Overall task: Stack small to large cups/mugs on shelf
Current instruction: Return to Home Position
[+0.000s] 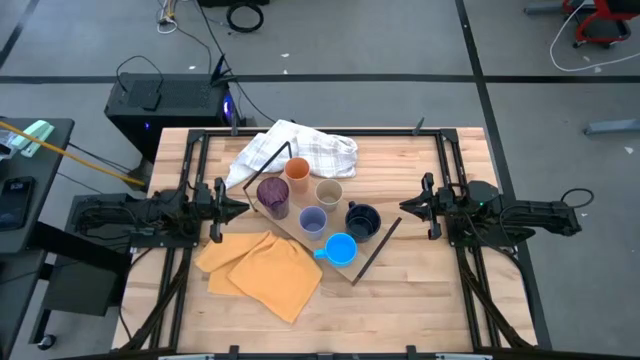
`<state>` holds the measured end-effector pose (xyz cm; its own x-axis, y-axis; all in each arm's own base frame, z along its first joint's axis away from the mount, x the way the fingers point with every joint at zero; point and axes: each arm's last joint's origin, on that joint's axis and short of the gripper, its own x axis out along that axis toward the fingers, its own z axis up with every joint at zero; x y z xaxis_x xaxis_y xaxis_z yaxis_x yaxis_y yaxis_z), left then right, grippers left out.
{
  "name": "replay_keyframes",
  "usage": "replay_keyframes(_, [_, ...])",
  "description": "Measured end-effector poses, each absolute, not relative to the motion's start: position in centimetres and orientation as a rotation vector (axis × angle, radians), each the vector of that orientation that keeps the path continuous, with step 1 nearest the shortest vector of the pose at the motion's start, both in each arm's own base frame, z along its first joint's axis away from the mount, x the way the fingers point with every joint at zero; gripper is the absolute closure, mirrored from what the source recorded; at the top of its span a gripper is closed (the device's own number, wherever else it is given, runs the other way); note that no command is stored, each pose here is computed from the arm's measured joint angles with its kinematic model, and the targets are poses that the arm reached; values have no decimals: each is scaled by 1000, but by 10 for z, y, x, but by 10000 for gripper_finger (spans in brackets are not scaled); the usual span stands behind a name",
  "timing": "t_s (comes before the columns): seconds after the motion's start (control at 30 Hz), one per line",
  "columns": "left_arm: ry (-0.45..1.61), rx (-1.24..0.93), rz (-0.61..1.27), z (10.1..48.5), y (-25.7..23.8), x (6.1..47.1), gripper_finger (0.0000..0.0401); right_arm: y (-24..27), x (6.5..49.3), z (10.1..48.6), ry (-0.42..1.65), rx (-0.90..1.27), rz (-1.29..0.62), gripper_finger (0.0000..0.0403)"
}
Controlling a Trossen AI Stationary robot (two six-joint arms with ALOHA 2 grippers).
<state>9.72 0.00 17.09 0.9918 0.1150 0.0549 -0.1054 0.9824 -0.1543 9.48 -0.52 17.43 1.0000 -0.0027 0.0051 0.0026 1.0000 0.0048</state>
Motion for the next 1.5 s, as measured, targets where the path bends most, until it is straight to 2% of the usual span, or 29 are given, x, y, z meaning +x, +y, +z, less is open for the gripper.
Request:
replay_keyframes(0.3, [-64, -152, 111, 171, 0, 97, 376, -5, 95, 174, -5, 5, -2, 357])
replay_keyframes(0.7, [-64, -152, 111, 171, 0, 97, 362, -5, 95, 174, -6, 4, -2, 357])
replay_keyframes(1.07, [-64, -152, 111, 171, 0, 97, 376, -5, 95, 174, -6, 5, -3, 357])
replay_keyframes(1.5, [-64, -152, 111, 171, 0, 97, 360, -5, 95, 174, -6, 4, -2, 357])
